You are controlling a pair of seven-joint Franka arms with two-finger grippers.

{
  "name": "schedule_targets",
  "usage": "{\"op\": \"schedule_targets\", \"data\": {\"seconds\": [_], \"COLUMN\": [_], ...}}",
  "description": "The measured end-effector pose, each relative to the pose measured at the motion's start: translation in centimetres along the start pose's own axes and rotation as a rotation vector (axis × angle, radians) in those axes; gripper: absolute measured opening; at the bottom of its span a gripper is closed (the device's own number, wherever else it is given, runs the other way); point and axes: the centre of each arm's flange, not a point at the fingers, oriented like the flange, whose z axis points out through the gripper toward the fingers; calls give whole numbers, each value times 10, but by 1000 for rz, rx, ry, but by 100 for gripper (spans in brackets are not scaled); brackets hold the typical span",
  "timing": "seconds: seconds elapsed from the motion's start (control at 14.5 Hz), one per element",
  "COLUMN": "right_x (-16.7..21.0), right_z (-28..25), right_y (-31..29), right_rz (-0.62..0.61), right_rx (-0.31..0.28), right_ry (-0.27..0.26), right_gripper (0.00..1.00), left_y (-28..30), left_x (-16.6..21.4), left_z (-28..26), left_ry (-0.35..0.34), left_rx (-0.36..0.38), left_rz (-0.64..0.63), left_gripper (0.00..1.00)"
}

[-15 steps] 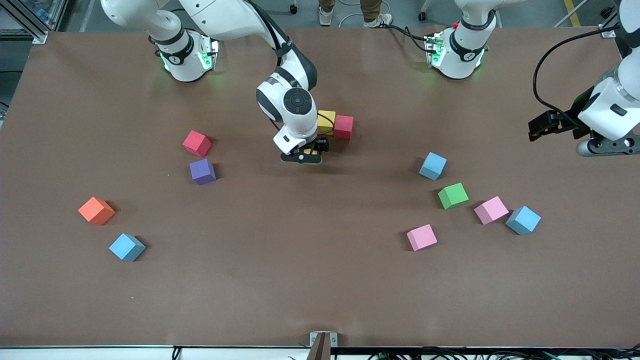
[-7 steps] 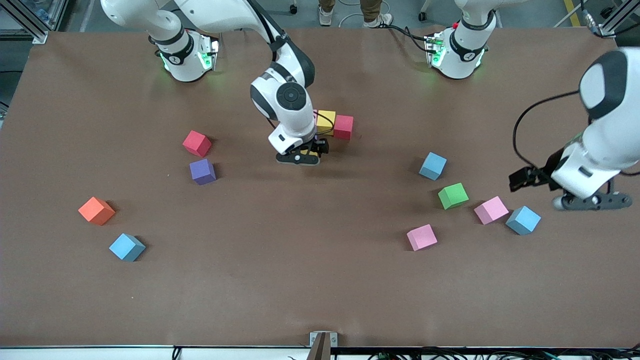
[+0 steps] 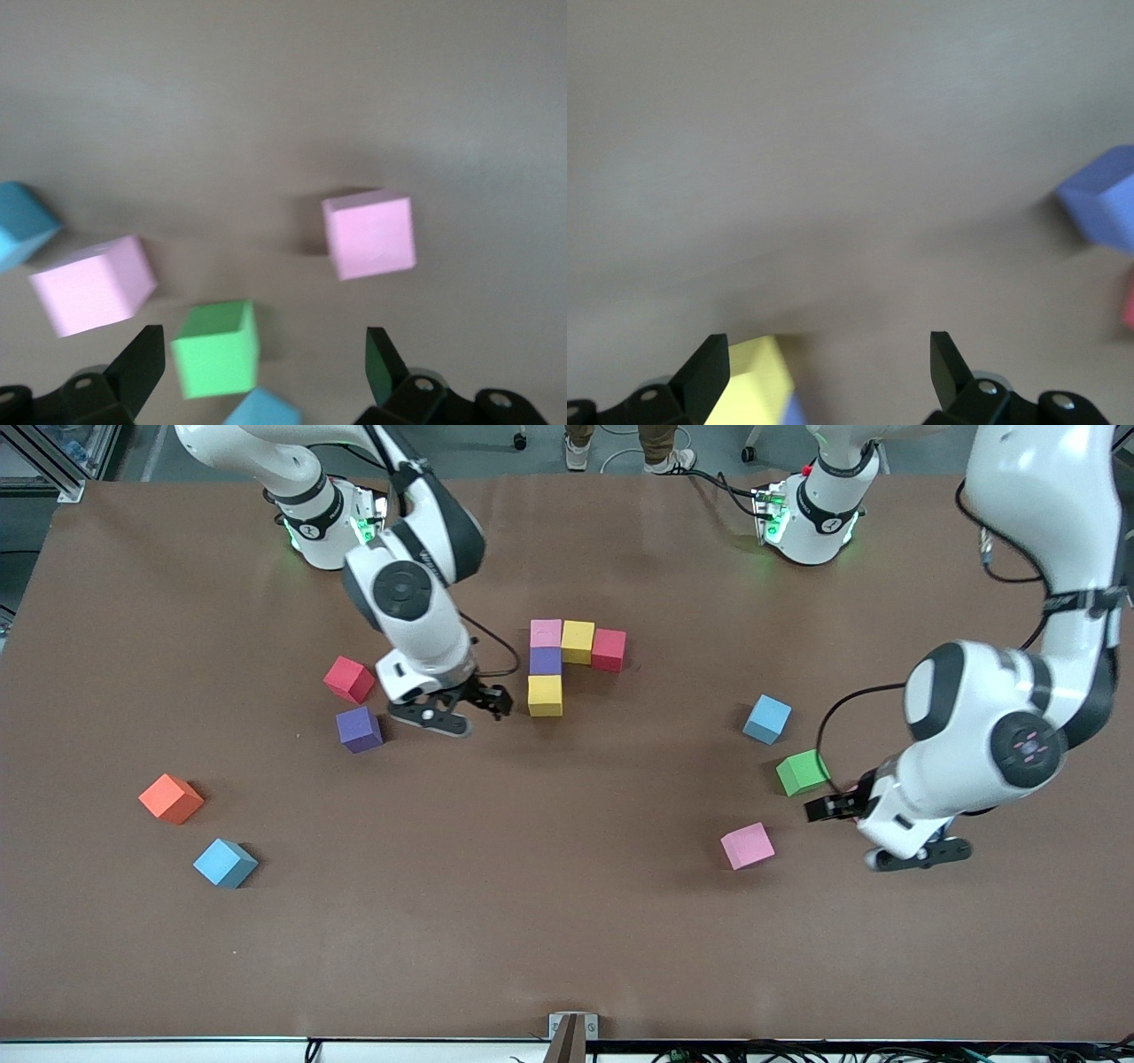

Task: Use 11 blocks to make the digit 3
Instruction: 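Grasp the purple block with the right gripper while the left gripper grasps pink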

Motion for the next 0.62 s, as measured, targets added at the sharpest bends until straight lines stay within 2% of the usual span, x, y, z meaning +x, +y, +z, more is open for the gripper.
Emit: {"op": "schedule_targets", "data": {"seconds": [0.14,0.41,0.62], "right_x": [17,55,70], "right_z": [5,24,42], "right_y": [54,158,210], "right_rz": [-79,-286,-364], "right_rx": [-21,-37,-25], "right_ry": [-21,-77,-72], "right_gripper": [100,100,100], "left_y": [19,21,28], "left_x": [9,27,28], "left_z": [22,58,87], "left_ry": [20,73,68], "left_rx": [-21,-62,-75], "left_rz": [-32,-77,-168], "left_gripper": [100,100,100]}}
